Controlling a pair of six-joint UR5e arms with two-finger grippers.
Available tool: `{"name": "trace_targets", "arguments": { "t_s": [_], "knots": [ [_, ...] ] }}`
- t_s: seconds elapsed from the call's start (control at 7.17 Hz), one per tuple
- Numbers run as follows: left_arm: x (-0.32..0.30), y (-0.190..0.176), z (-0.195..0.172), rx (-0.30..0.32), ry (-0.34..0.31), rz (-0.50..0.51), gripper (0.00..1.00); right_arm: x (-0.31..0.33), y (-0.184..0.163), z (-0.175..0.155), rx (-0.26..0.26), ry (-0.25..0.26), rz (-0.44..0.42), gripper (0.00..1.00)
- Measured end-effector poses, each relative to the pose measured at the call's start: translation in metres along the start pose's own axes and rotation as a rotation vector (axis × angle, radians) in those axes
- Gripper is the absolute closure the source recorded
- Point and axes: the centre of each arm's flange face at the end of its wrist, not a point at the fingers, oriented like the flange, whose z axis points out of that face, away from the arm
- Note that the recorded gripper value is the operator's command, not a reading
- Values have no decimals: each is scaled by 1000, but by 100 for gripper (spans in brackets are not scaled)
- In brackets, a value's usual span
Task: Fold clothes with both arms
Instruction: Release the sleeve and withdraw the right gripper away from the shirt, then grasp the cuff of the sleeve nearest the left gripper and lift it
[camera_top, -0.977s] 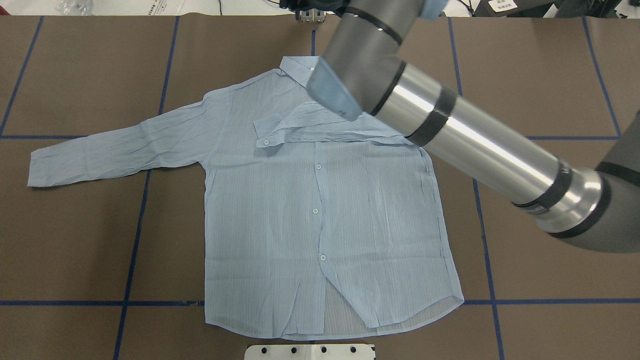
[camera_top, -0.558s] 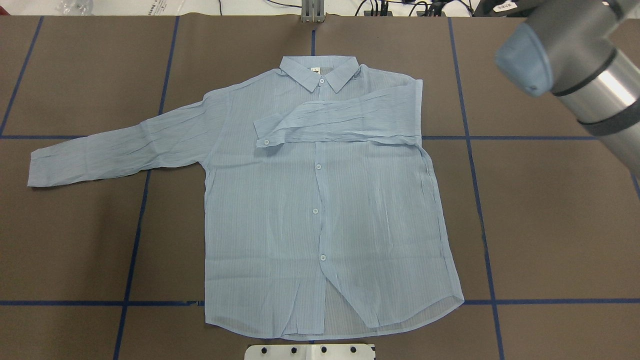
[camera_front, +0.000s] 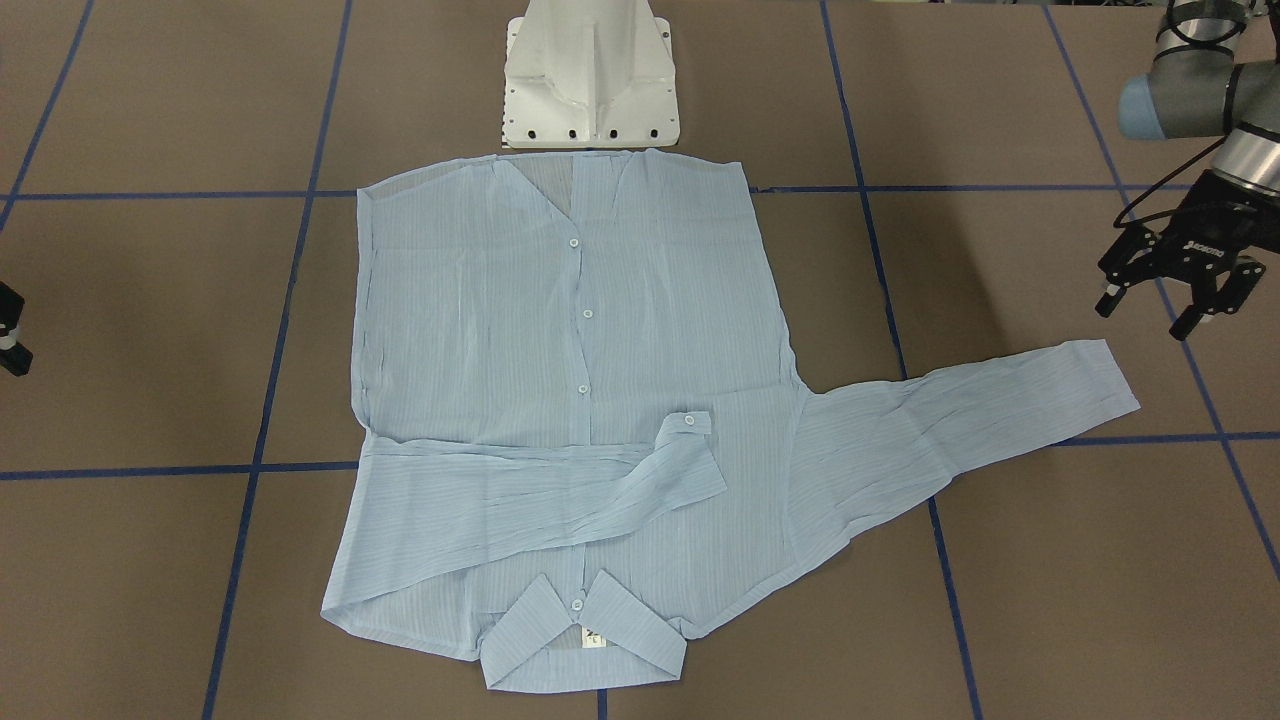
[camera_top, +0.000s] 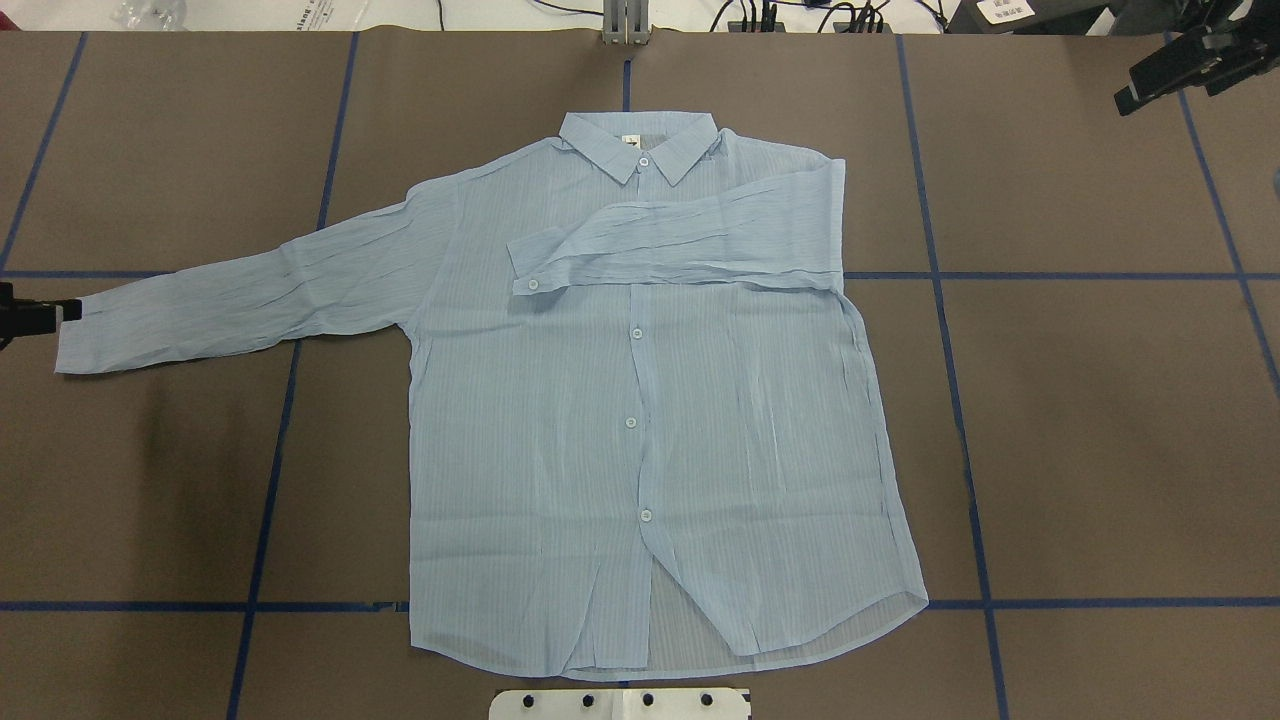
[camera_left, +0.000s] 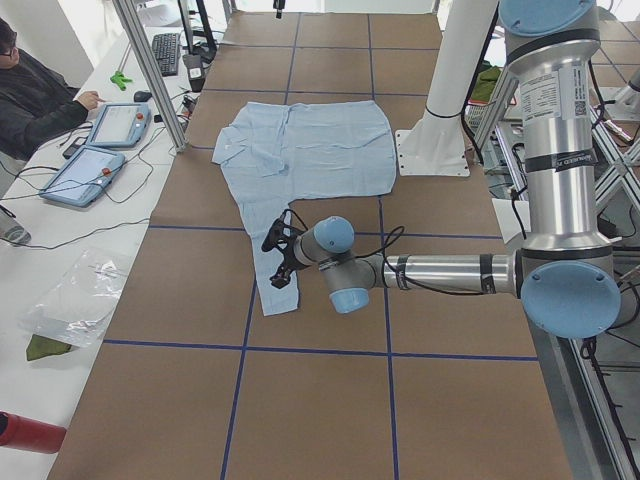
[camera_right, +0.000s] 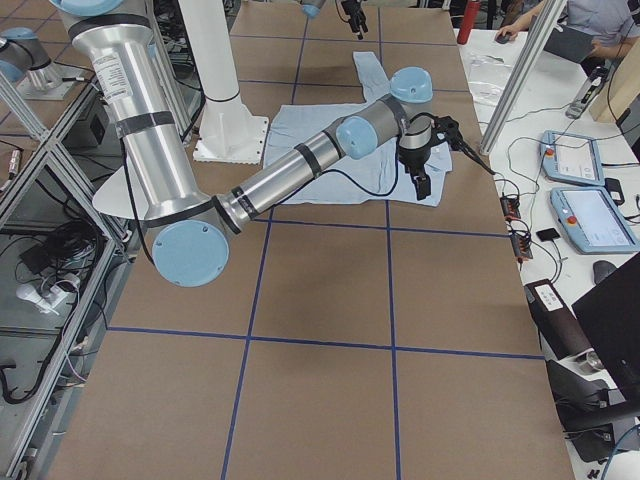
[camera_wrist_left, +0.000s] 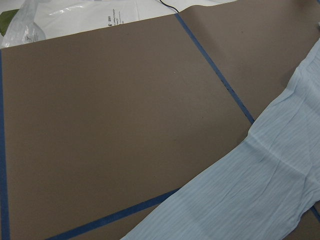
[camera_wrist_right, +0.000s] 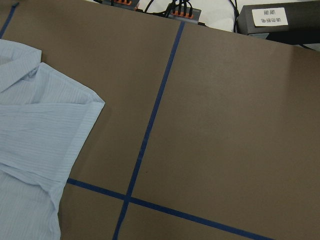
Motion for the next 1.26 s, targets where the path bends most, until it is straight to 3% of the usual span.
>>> {"name": "trace_targets", "arguments": {
  "t_s": [0.28, 0.42, 0.7, 1.26],
  "knots": [
    [-18, 30, 21, -19, -38, -37, 41, 7, 8, 0, 4, -3, -2, 0],
    [-27, 39, 25, -24, -47, -77, 44, 7, 9, -1, 5, -4, -1, 0],
    [-39, 49, 28, -22, -50, -163, 44, 7, 9, -1, 7, -4, 0, 0],
    [-46, 60, 35, -37, -55, -180, 44, 8, 9, -1, 6, -2, 2, 0]
  ]
}}
